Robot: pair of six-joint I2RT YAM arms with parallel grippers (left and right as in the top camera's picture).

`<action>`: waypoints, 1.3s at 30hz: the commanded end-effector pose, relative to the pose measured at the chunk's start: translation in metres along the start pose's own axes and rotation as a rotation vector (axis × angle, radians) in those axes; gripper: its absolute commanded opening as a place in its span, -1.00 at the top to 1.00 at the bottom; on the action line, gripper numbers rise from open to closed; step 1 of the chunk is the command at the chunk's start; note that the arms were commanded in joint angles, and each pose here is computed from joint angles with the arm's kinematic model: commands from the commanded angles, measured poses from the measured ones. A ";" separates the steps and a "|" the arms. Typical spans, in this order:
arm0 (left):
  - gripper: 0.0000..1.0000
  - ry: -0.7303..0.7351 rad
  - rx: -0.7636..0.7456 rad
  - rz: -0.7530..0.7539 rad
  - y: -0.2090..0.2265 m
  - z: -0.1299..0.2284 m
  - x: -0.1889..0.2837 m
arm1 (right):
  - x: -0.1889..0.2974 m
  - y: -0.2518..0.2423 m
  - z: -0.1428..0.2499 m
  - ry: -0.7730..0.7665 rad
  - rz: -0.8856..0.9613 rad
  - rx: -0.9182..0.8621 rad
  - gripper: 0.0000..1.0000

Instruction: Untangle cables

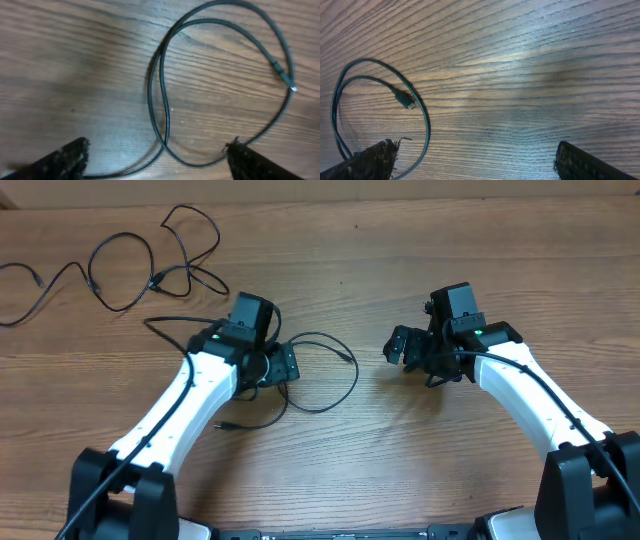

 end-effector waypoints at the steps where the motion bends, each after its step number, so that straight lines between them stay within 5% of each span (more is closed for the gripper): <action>1: -0.64 0.011 -0.064 -0.047 -0.001 0.000 -0.018 | 0.010 0.006 -0.005 -0.034 -0.026 0.006 -1.00; 12: -0.33 0.162 -0.058 -0.093 0.001 0.012 -0.081 | 0.010 0.006 -0.005 -0.034 -0.026 0.006 -1.00; 15: 0.14 0.199 -0.053 -0.078 0.001 0.016 -0.089 | 0.010 0.006 -0.005 -0.034 -0.026 0.006 -1.00; 18: 0.86 0.208 -0.052 -0.066 0.000 0.016 -0.090 | 0.010 0.006 -0.005 -0.034 -0.026 0.006 -1.00; 19: 0.92 0.205 -0.052 -0.065 0.000 0.015 -0.090 | 0.010 0.006 -0.005 -0.034 -0.026 0.006 -1.00; 26: 0.92 0.162 0.011 -0.104 0.011 -0.029 -0.043 | 0.010 0.006 -0.005 -0.034 -0.026 0.006 -1.00; 33: 0.92 0.018 0.131 -0.211 0.045 -0.081 0.084 | 0.010 0.006 -0.005 -0.034 -0.026 0.006 -1.00; 39: 0.91 -0.204 0.282 -0.383 0.086 -0.074 0.201 | 0.010 0.006 -0.005 -0.034 -0.026 0.006 -1.00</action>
Point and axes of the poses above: each gripper's point midway between its finger pads, its own x axis back along the fingers, its own y axis along the line the jaws close on, z = x × y, the point moved 9 cm from there along x, back along the fingers, and after that the axes turned 11 degrees about -x, right-handed, at the moved point
